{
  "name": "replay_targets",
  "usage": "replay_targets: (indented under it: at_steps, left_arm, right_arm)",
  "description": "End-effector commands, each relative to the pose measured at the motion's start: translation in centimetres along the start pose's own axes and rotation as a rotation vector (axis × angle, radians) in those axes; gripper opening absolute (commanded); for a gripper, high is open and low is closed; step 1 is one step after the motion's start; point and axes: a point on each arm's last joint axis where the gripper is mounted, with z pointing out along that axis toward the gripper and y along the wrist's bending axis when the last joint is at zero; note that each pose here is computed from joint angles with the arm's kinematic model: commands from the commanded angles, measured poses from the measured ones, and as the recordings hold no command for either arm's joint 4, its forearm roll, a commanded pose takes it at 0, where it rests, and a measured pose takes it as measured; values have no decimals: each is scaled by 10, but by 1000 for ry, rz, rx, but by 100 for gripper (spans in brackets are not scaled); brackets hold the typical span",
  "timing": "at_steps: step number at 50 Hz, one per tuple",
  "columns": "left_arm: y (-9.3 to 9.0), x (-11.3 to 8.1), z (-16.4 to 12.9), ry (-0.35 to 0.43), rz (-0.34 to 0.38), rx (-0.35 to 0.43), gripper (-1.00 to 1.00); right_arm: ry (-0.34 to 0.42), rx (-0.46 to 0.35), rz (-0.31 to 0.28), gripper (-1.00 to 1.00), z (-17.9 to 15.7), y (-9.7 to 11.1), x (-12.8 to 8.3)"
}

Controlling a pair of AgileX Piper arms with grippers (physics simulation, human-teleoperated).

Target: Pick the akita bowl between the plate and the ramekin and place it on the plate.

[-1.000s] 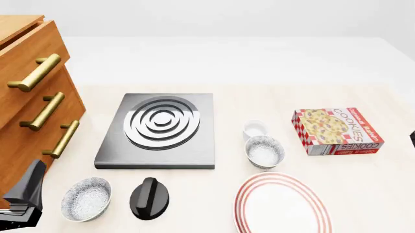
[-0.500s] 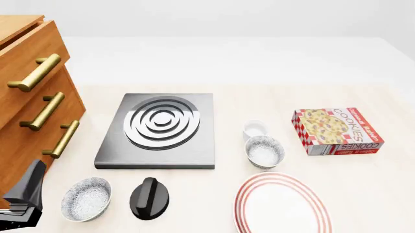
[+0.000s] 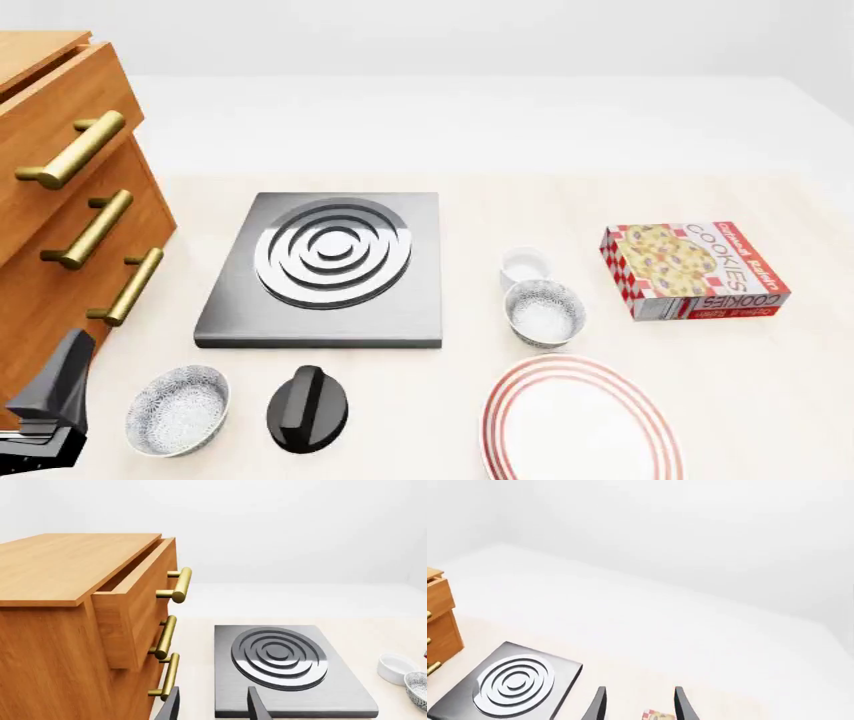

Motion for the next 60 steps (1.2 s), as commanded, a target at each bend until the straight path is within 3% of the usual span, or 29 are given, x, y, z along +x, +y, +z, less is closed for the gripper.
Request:
replay_targets:
  at_steps: [1, 9, 10, 11, 19, 36, 37, 41, 60]
  left_arm:
    - [0, 0, 0, 0, 0, 0, 100]
    - [0, 0, 0, 0, 0, 0, 100]
    - [0, 0, 0, 0, 0, 0, 100]
    - [0, 0, 0, 0, 0, 0, 100]
    - [0, 0, 0, 0, 0, 0, 100]
    - [0, 0, 0, 0, 0, 0, 100]
    - [0, 0, 0, 0, 0, 0, 100]
    - [0, 0, 0, 0, 0, 0, 100]
    - [0, 0, 0, 0, 0, 0, 100]
  right_arm:
    - [80, 2, 6, 100, 40, -4, -9]
    - [80, 2, 6, 100, 40, -4, -9]
    - [165, -4, 46, 100, 71, -4, -4]
    - [189, -13, 53, 100, 80, -3, -2]
    - [249, -23, 68, 100, 102, -1, 9]
    - [249, -23, 68, 100, 102, -1, 9]
    - [441, -44, 156, 100, 157, 11, 58]
    - [512, -59, 188, 100, 175, 20, 80]
    - [638, -45, 219, 100, 206, 27, 142]
